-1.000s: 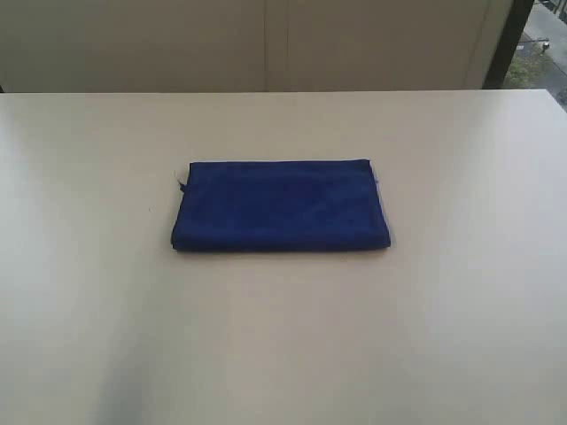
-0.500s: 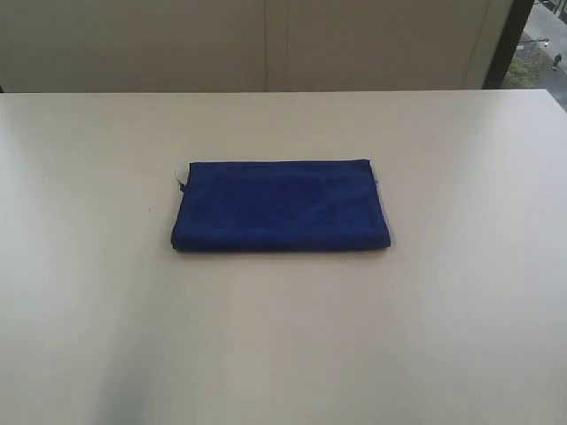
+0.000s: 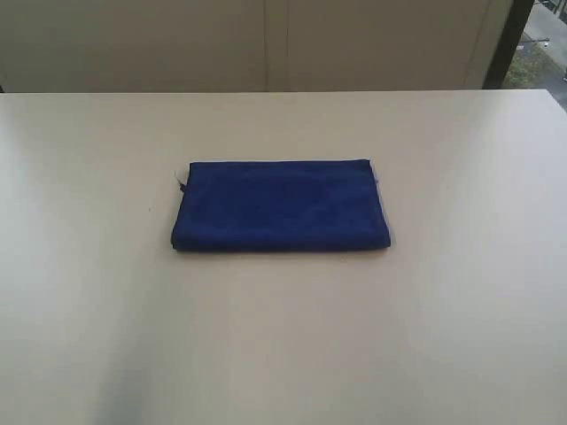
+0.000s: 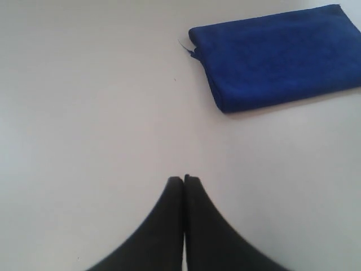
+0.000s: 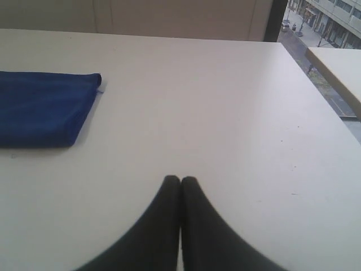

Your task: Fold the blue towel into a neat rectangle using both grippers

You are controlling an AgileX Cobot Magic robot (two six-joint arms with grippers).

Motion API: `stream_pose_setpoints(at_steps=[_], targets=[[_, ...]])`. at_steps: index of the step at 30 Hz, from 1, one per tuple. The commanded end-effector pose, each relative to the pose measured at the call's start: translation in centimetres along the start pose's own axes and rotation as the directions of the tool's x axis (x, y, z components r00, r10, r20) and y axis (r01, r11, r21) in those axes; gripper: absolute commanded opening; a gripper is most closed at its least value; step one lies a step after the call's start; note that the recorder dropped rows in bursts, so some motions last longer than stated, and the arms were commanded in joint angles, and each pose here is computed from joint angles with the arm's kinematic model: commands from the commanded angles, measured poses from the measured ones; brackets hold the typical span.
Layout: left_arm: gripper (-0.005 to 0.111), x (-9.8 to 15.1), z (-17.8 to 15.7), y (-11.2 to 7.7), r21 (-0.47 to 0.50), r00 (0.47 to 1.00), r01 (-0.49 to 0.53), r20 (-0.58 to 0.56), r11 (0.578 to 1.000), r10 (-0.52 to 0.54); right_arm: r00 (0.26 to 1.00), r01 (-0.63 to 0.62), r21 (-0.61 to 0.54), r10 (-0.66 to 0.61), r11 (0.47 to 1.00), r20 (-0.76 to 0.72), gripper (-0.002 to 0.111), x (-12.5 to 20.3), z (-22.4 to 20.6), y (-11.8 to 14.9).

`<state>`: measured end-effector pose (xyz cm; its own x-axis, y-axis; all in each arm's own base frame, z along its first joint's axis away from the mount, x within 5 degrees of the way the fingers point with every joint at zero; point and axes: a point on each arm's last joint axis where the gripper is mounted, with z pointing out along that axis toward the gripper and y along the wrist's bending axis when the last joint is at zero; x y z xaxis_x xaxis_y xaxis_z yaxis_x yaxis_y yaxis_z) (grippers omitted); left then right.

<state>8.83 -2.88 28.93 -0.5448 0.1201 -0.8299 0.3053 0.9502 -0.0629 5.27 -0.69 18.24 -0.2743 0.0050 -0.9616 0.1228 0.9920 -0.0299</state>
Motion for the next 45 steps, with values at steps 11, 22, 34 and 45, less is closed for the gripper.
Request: stream_pose_setpoints(at_steps=[11, 22, 34, 45], targets=[[0.0, 4.8, -0.8, 0.5, -0.12, 0.978, 0.009, 0.207, 0.993, 0.016, 1.0, 0.003, 0.006, -0.003, 1.0, 0.014, 0.0, 0.1, 0.0, 0.0], [0.0, 9.7, 1.1, 0.7, -0.149, 0.958, 0.006, 0.285, 0.989, 0.037, 1.0, 0.003, 0.006, -0.003, 1.0, 0.014, 0.0, 0.1, 0.0, 0.0], [0.0, 10.9, 2.0, 1.0, -0.163, 0.968, 0.0, 0.247, 0.987, 0.041, 1.0, 0.003, 0.006, -0.003, 1.0, 0.014, 0.0, 0.1, 0.0, 0.0], [0.0, 12.7, 3.3, 1.8, -0.219, 0.978, 0.03, 0.208, 0.975, 0.016, 1.0, 0.003, 0.006, -0.003, 1.0, 0.014, 0.0, 0.1, 0.0, 0.0]])
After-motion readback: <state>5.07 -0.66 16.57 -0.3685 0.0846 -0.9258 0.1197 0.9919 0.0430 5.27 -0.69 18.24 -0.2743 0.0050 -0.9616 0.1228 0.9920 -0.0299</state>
